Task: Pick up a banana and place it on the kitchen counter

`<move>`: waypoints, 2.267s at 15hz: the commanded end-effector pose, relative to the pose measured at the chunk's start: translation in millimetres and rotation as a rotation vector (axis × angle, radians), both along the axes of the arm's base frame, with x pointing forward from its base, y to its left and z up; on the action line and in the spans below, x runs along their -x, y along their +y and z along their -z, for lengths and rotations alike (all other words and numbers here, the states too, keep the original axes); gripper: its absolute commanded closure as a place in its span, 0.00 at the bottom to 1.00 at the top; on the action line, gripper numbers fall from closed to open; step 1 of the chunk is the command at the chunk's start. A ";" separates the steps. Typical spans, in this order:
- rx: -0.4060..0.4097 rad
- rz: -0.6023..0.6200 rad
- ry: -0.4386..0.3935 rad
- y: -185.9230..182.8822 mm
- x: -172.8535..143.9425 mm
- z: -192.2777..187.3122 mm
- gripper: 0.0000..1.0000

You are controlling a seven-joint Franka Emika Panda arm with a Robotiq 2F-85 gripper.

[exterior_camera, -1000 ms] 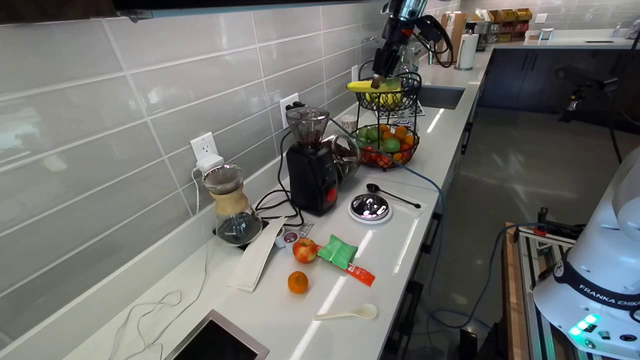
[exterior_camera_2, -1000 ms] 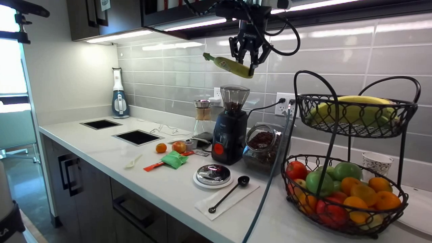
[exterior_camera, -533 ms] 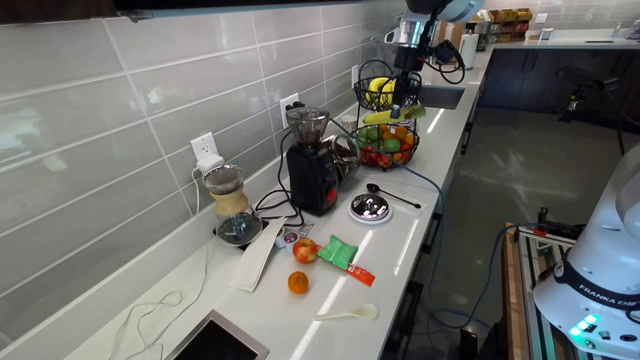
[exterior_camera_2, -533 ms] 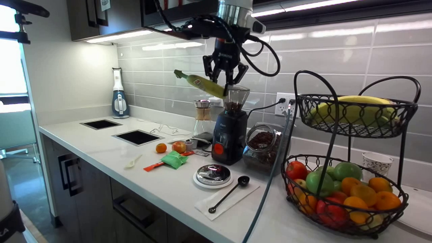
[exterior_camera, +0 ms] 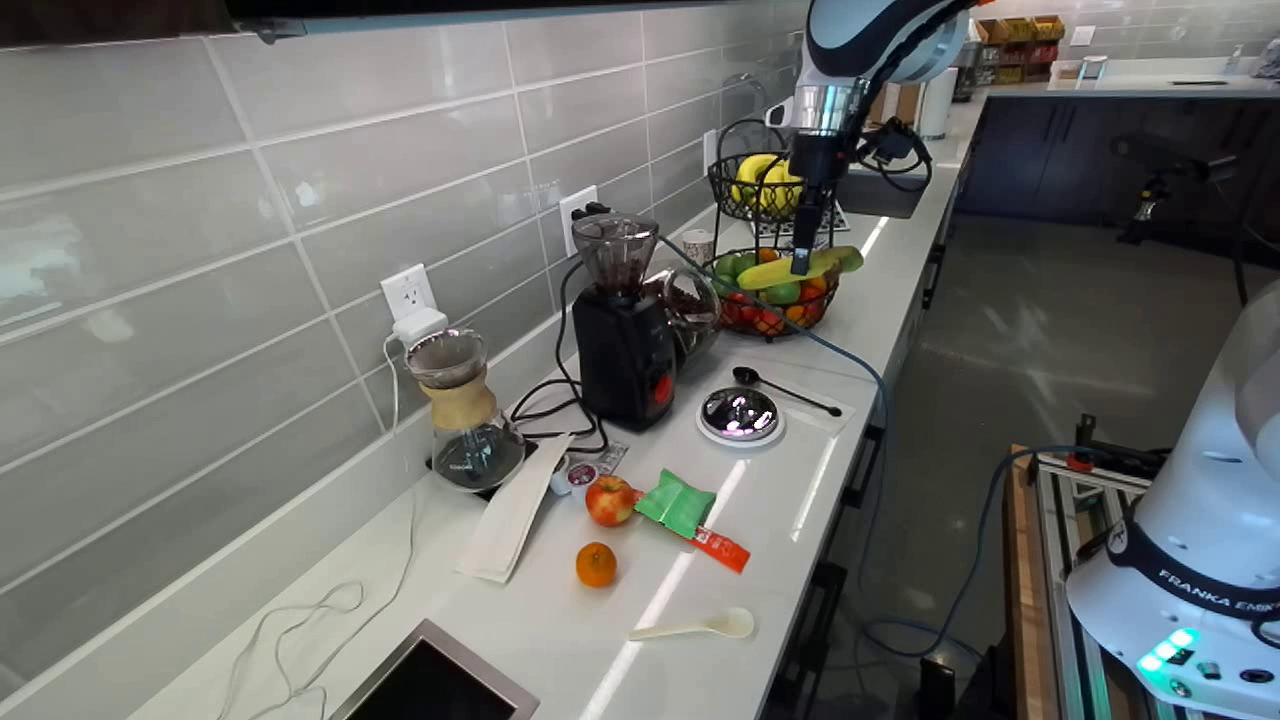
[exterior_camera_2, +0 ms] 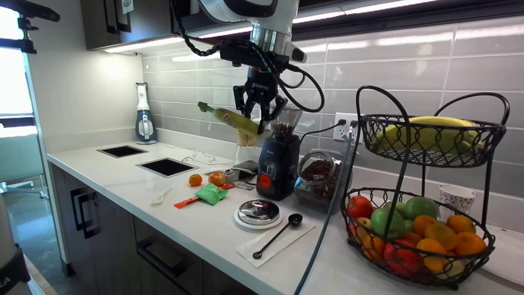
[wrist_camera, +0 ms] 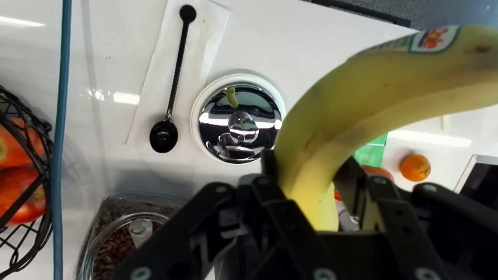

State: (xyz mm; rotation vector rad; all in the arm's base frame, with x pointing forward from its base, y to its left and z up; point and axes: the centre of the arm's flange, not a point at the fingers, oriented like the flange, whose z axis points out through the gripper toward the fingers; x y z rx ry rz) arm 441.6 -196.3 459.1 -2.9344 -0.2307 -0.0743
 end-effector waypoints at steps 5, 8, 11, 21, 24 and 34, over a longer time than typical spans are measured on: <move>0.000 0.000 -0.002 0.0 0.3 -0.9 0.59; 0.007 -0.103 -0.048 15.1 6.3 5.9 0.84; 0.012 -0.172 -0.159 29.1 8.0 16.1 0.84; -0.039 -0.212 -0.225 89.1 15.2 88.3 0.84; -0.072 -0.258 -0.257 108.9 17.7 106.6 0.84; -0.015 -0.267 -0.298 141.3 25.3 156.0 0.84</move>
